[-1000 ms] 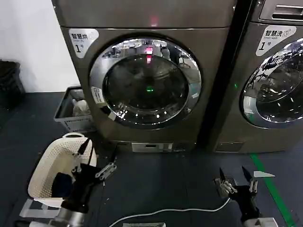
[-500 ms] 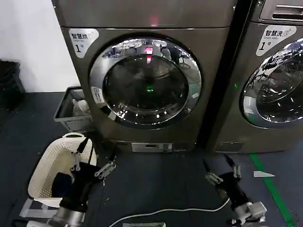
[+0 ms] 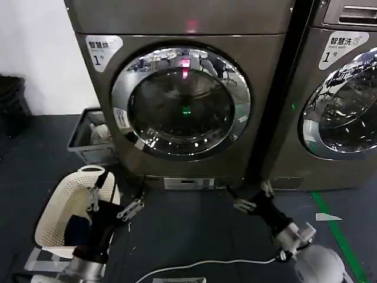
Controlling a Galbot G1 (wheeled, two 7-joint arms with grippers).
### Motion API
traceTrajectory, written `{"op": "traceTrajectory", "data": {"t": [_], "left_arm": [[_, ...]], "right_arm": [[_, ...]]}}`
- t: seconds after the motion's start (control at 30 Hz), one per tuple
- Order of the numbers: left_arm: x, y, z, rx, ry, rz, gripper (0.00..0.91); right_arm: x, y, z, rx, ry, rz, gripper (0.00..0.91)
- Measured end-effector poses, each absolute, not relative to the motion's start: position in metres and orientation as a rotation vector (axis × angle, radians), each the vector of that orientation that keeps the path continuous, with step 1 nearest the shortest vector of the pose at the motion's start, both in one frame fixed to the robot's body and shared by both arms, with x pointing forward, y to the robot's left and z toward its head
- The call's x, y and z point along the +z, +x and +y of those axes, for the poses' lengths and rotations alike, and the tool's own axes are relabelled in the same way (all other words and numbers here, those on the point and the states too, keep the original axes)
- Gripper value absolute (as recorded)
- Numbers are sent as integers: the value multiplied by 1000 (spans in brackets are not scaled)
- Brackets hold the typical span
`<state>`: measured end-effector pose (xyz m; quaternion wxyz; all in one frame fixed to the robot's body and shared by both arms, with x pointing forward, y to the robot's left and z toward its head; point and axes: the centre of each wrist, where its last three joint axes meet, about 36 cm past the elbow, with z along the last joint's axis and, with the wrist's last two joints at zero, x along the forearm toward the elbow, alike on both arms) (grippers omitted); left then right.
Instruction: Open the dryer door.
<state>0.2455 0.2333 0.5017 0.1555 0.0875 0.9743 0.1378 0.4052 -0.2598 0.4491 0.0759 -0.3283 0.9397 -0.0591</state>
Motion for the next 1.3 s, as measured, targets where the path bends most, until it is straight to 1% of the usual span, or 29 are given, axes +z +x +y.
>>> {"op": "traceTrajectory", "data": {"t": [0.27,0.73,1.3], "left_arm": [[501,244,236,403,238,2798,907],[500,243,238,416,222,2807,907],[499,244,242,425,207,2810,907]], "right_arm": [[466,453,-223,-192,-1030,2751,907],[479,516,-173,-234,-1114,2691,907],[487,560,-121,-271,-1209,2640,907]]}}
